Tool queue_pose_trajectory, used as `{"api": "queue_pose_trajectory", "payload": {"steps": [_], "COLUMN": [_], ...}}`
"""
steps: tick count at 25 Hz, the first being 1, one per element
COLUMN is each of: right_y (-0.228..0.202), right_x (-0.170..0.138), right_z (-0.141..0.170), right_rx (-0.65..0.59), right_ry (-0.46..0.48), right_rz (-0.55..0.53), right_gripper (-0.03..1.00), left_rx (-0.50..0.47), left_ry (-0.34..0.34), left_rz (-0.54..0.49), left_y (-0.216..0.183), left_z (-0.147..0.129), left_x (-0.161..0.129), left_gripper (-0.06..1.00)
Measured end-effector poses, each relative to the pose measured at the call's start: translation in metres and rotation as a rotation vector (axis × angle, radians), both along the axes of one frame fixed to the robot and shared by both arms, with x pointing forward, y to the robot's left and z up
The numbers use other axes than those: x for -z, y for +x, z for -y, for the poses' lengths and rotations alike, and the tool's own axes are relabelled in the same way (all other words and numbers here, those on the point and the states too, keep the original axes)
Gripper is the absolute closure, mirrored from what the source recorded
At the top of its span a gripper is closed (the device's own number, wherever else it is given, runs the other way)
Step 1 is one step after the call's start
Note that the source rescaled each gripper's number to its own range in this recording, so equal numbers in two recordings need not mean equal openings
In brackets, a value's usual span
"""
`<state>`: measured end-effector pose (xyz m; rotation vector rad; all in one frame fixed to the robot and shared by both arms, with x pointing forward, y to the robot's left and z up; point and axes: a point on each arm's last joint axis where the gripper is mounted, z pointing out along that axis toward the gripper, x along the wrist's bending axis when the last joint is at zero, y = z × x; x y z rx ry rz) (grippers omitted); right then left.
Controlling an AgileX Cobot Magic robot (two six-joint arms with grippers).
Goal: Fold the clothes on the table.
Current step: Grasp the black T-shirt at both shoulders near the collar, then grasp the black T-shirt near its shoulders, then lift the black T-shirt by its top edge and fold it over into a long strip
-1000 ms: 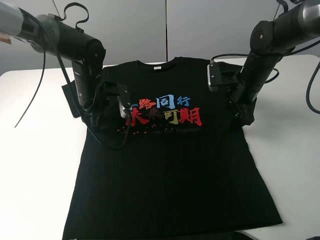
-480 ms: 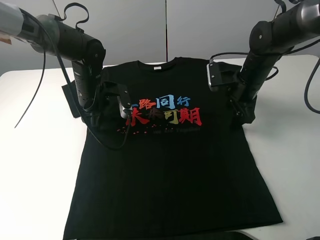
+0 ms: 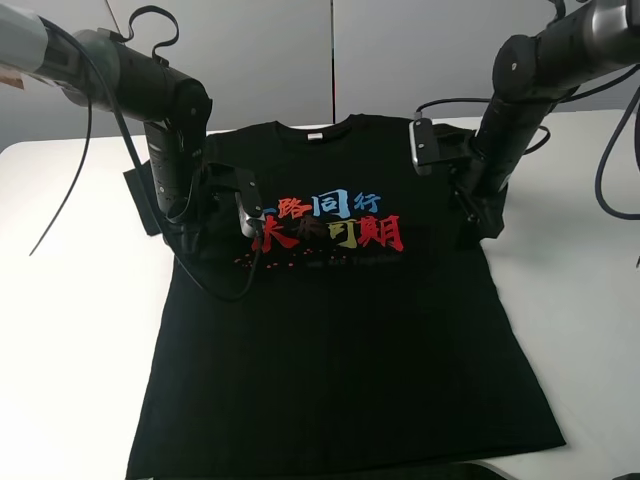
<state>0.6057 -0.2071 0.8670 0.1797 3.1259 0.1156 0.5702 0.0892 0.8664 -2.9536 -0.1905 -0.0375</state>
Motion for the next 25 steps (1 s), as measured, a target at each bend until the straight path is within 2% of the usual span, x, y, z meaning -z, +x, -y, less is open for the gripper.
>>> {"api": "queue_pose_trajectory", "payload": {"steps": [10,11,12,14,15,20,25], "right_y": [-0.0006,-0.0006,-0.0006,0.0001,0.0002,0.0001,-0.0008], "right_x": [0.0039,0.0041,0.0041,0.0048,0.0046,0.0051,0.0049], "right_z": [-0.0013,-0.0014,-0.0016,-0.0025,-0.0028,-0.0034,-0.0036], "right_rx": [0.006,0.008,0.009,0.017,0.020,0.026,0.029], "right_ry": [0.011,0.013,0.014,0.022,0.025,0.031,0.033], "right_rz": [-0.020,-0.021,-0.021,-0.023,-0.023,-0.029,-0.041], "right_gripper": [0.19,0.21,0.23,0.31,0.35,0.61,0.80], "left_rx": [0.003,0.004,0.006,0.012,0.014,0.018,0.021], "left_ry": [-0.001,0.000,0.001,0.005,0.007,0.011,0.013], "left_rz": [0.003,0.004,0.005,0.010,0.015,0.022,0.024], "left_y": [0.0004,0.0005,0.0006,0.0006,0.0011,0.0018,0.0020], "left_z": [0.0001,0.0000,-0.0001,0.0003,0.0001,-0.0002,-0.0004], "left_x": [0.0000,0.0000,0.0000,-0.0001,-0.0002,-0.0003,-0.0003], "left_gripper": [0.53,0.56,0.63,0.86,0.91,0.94,0.94]}}
